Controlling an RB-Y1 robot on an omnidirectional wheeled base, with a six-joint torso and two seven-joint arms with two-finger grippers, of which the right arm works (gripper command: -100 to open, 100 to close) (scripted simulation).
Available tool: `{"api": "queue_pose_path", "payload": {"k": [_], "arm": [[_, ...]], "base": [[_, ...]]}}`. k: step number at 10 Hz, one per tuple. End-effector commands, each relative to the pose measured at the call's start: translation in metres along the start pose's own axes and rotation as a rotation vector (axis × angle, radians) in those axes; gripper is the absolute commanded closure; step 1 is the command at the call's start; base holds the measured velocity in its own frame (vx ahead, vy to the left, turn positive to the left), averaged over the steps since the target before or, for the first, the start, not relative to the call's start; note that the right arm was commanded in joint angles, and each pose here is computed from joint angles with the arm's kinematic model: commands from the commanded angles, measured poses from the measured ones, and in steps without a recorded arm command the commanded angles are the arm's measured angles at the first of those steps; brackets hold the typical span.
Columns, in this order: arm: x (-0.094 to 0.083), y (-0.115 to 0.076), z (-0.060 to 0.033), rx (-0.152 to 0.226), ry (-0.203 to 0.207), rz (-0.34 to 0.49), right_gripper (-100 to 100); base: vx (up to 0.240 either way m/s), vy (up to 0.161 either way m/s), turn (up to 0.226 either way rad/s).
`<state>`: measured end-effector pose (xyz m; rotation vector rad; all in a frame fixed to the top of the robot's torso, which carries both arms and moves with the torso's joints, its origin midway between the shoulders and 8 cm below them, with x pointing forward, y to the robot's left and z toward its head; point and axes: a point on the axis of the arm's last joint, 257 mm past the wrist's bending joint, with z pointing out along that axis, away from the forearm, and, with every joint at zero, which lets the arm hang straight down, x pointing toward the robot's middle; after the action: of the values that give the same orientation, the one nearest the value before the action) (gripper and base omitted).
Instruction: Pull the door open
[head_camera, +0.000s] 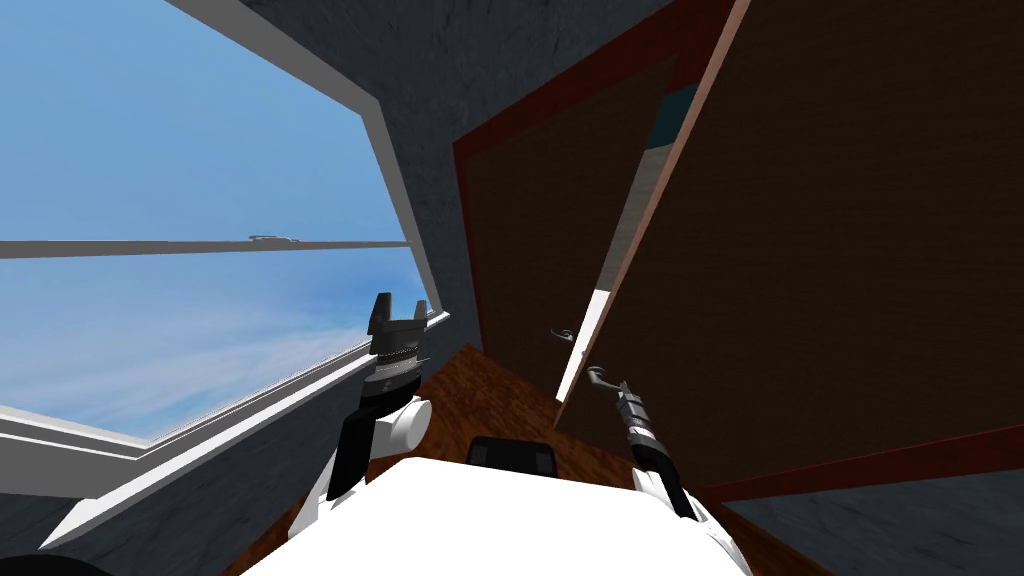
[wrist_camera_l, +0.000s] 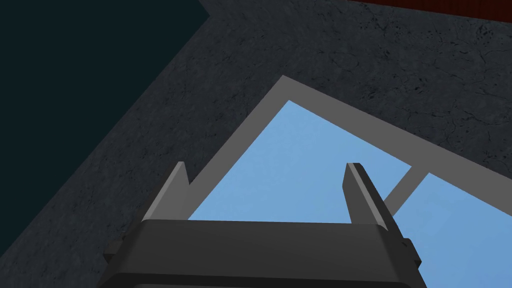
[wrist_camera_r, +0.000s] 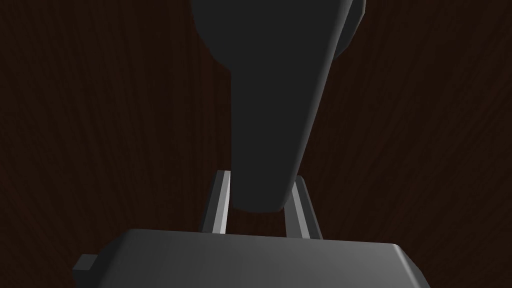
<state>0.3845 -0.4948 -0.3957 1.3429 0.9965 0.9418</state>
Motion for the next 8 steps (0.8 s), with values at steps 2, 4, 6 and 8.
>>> {"api": "queue_pose_path", "payload": {"k": [2,4,6,8], "arm": [[0.023,-0.005,0.0004,0.009,0.04,0.014,100],[0.026,0.002,0.0045,-0.01,0.046,0.018,100],[0.019,0.004,0.0012,-0.011,0.056,0.01,100],[0.024,0.004,-0.0011,-0.014,0.081,0.012,100]], "base": [[-0.067,-0.05,0.094],[-0.009,-0.004,-0.016],[-0.064,-0.012,0.047],[-0.171,-0.025,0.074]]}}
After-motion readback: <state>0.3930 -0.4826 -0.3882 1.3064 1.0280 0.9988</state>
